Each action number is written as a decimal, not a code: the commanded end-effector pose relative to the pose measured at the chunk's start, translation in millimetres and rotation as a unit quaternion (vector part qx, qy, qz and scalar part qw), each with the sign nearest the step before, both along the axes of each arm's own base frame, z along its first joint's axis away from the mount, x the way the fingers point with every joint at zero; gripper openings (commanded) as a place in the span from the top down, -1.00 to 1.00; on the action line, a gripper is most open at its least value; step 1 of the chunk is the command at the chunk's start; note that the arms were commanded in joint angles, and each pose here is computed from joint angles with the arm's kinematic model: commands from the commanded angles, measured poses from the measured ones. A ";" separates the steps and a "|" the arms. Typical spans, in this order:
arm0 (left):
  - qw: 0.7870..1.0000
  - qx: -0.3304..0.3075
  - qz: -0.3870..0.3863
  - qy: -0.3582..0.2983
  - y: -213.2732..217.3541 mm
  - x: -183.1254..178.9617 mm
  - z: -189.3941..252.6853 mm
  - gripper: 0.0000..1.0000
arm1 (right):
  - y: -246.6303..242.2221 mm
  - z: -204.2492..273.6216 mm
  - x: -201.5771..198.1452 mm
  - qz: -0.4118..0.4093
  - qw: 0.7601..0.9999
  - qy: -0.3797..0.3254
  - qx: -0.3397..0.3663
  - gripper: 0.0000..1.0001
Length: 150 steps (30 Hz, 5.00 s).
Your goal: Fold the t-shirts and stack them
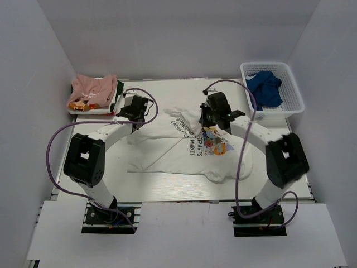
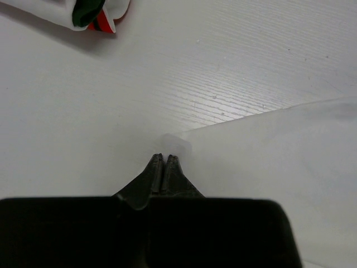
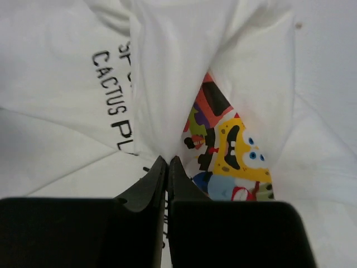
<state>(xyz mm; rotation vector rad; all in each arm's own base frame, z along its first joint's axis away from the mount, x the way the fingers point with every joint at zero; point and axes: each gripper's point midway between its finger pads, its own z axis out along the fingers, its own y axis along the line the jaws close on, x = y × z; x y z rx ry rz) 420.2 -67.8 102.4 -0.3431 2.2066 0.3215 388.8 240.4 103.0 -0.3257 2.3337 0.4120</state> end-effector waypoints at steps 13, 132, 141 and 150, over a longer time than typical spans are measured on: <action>0.948 -0.092 0.014 -0.305 35.2 -77.1 264.7 1.00 | -140.8 350.4 -110.6 -0.170 0.891 -0.397 0.141 1.00; 0.992 -0.116 -0.038 0.011 -8.5 173.3 19.3 -1.00 | -80.2 52.9 197.9 -0.041 0.996 -0.062 -0.041 -0.81; 0.985 -0.146 0.090 0.033 40.6 -31.1 44.5 -1.00 | -80.5 52.8 47.1 -0.125 0.991 -0.039 -0.036 -0.81; 0.955 -0.206 0.206 0.062 57.7 -149.8 -5.2 -1.00 | -83.6 36.2 -100.1 -0.106 0.994 0.002 -0.037 -0.81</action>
